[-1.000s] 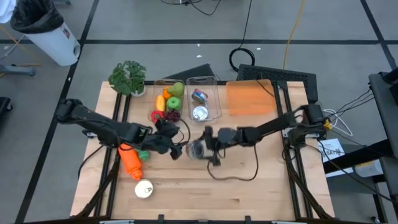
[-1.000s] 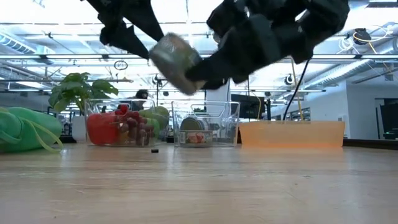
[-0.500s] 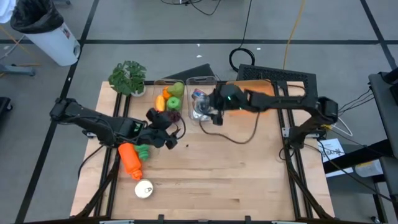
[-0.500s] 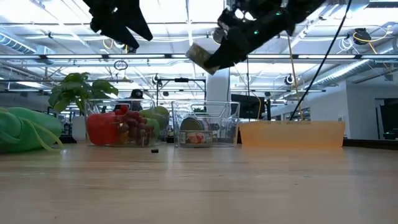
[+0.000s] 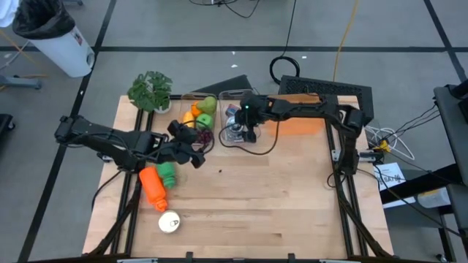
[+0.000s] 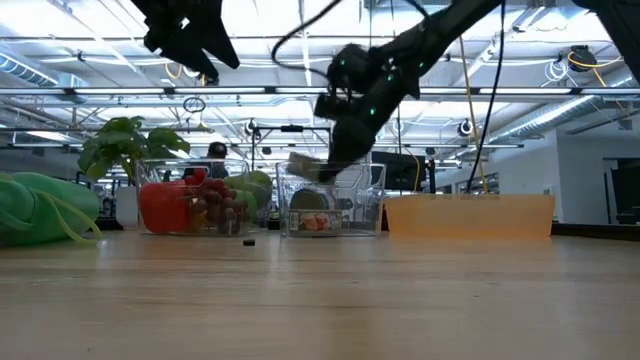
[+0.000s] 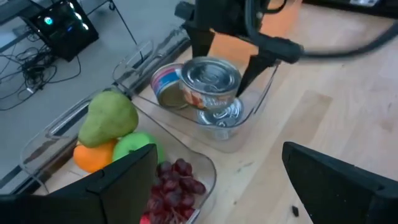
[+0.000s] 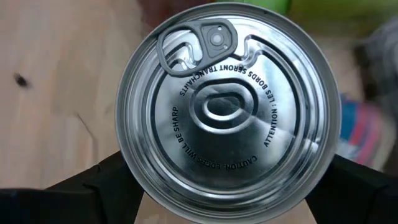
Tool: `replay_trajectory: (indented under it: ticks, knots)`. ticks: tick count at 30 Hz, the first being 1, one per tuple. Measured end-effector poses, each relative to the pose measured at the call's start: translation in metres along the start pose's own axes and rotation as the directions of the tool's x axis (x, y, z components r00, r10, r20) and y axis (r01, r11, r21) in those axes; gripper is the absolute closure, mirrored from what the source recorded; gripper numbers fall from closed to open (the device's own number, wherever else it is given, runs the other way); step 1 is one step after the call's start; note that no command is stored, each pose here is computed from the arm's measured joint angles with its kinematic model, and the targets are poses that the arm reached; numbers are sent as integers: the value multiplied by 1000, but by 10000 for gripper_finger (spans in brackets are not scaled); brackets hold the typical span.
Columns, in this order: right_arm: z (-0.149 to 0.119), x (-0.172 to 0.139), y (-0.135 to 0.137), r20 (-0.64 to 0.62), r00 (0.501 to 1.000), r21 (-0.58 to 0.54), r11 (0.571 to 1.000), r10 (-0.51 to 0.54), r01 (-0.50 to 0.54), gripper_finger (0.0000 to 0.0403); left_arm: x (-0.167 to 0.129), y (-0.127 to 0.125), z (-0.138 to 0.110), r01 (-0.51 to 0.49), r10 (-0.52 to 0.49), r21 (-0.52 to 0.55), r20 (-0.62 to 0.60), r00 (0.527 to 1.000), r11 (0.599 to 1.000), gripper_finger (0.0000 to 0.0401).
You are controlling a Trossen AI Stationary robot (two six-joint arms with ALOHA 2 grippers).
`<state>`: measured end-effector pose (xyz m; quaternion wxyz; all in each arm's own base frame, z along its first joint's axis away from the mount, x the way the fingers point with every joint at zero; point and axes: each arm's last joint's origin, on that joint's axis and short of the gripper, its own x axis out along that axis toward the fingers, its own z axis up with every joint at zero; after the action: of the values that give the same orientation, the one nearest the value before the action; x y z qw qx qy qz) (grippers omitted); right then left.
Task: Pick & Place Food Item
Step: Put the green tuna can into the right transparent bin, then put the blue pink tuna can into the right transparent bin
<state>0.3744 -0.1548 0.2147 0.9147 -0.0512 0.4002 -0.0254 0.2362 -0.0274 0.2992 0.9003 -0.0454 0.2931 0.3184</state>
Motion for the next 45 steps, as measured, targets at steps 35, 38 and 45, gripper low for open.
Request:
replay_trajectory:
  ticks: [35,38,45]
  knots:
    - [12,-45,14,-49,993,-40,993,-109,107,19,-1,0,-1,-8,8,-15,1,1000,1000,41]
    - [21,-82,26,-22,992,-6,993,-120,120,19,-7,-2,-4,-31,31,-20,22,999,999,41]
    - [15,-157,71,95,992,110,992,-79,68,19,-28,-22,-46,189,-189,-1,-33,982,982,41]
